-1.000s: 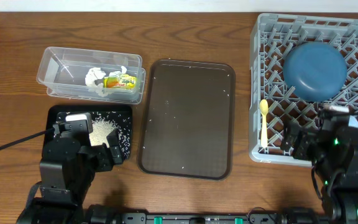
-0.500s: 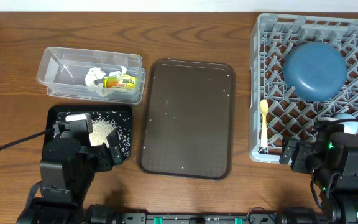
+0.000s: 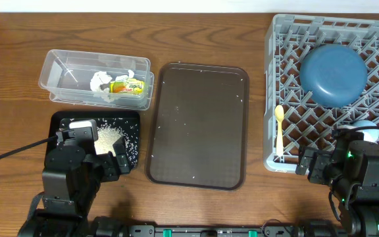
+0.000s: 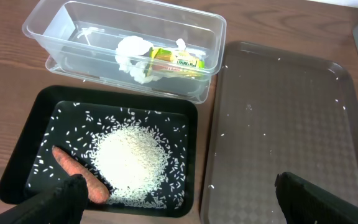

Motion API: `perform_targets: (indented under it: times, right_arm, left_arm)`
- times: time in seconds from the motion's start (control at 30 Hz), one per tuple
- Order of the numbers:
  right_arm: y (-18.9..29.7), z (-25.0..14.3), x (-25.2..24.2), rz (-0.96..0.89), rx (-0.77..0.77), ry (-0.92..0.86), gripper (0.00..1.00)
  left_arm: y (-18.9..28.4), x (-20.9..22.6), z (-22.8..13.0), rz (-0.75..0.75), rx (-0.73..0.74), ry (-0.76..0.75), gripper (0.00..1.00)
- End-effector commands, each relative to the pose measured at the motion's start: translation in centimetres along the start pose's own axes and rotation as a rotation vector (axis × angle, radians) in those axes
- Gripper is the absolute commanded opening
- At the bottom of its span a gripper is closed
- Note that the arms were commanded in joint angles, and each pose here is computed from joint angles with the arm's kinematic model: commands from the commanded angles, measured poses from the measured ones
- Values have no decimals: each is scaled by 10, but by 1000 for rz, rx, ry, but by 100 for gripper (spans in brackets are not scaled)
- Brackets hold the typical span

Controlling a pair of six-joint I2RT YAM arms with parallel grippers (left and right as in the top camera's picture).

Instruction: Sort waste into correct bins and load items into the dishwasher rack

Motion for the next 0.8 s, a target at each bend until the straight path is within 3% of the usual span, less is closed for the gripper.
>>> perform_targets:
  times: [0.0,0.47,0.77]
  right_arm:
    - [-1,-6,-2,-14,0,-17,99]
    - [14,-47,-6,-9,-56,-18,99]
    - [22,-42,2,66,-149,-9,99]
  left_arm:
    - [-2,3,-2,22,5,15,98]
    - [-2,3,-2,22,5,15,98]
    - [-2,3,-2,22,5,15,98]
Point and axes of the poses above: each gripper's point midway between its finger pads, its own y axis back along the fingers, its own x axis along the line the jaws close on, z = x × y, the point moved 6 cm from there along y, back along the fingers, and after that the axes turned 5 degrees about y, right-handed, at the moved point
